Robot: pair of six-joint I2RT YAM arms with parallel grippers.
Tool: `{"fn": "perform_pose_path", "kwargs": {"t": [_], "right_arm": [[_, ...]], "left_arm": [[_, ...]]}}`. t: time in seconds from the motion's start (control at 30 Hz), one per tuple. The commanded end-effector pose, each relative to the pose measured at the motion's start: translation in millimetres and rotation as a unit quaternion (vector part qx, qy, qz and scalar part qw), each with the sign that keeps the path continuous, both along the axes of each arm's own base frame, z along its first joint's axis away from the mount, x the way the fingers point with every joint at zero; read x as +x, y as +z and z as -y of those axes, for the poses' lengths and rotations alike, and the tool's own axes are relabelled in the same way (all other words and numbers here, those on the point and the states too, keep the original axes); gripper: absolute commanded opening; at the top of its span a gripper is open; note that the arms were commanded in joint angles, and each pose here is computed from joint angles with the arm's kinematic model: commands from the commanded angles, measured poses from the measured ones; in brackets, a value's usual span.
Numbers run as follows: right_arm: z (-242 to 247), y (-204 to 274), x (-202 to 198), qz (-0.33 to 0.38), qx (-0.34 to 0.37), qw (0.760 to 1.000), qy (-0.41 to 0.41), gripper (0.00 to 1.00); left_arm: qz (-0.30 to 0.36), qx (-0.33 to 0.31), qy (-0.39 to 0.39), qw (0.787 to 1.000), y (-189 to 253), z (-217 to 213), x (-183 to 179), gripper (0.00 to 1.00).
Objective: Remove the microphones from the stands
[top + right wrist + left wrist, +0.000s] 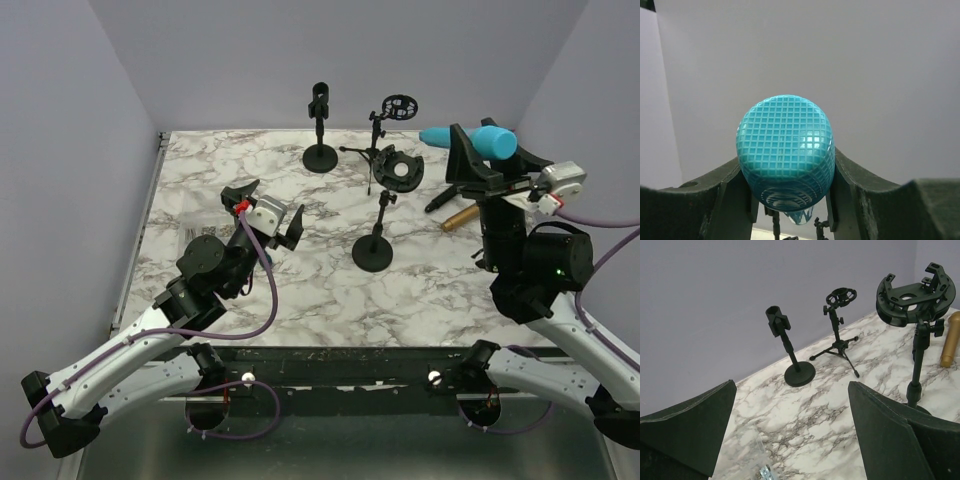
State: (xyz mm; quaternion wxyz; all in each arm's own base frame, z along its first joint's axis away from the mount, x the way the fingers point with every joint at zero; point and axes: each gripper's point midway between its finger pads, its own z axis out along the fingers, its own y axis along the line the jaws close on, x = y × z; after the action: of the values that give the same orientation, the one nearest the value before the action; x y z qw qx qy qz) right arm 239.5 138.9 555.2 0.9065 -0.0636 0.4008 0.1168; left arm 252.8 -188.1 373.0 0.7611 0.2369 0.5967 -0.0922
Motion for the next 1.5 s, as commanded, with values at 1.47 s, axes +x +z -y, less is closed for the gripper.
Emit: {"fn": "perform_pose_path", "kwargs": {"t": [1.47], "right_arm": [[224.2,-440.6,137.1,-0.633,0.334,0.667,-0.207,0.01]], "left_arm": [[0.002,-0.012,-0.041,0.999,6.1,15.7,-13.8,0.99]]}}
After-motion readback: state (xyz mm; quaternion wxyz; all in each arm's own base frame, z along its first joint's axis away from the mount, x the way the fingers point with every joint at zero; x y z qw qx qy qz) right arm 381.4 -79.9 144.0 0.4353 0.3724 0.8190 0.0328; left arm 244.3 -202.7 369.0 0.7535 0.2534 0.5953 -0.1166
